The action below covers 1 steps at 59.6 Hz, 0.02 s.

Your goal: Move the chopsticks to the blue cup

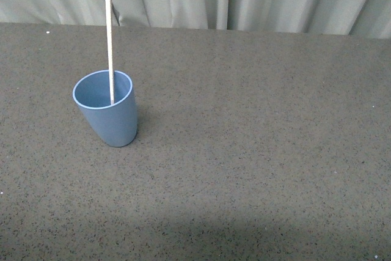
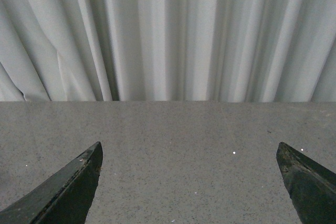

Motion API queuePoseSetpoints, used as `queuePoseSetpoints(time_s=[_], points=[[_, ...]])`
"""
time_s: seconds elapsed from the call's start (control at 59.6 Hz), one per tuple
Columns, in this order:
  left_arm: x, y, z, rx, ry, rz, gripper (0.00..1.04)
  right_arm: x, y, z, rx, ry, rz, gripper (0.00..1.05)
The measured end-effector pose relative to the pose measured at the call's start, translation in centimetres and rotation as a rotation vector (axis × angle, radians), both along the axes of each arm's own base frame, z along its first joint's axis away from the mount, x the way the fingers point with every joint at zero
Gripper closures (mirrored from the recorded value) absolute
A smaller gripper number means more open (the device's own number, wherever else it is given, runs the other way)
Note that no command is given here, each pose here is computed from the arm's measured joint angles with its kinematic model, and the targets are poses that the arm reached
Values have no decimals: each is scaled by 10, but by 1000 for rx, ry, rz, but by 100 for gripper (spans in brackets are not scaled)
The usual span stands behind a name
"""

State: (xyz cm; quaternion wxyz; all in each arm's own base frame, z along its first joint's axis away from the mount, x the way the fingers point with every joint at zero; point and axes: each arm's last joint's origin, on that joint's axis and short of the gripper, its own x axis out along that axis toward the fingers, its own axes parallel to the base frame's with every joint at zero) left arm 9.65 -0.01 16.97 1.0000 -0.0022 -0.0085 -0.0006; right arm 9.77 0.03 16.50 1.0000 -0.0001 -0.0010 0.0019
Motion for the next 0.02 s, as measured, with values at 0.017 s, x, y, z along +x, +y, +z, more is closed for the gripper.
queuePoseSetpoints(time_s=[0.017], points=[[0, 0, 0, 0, 0, 0, 7, 0, 0, 0, 0, 0, 0, 10]])
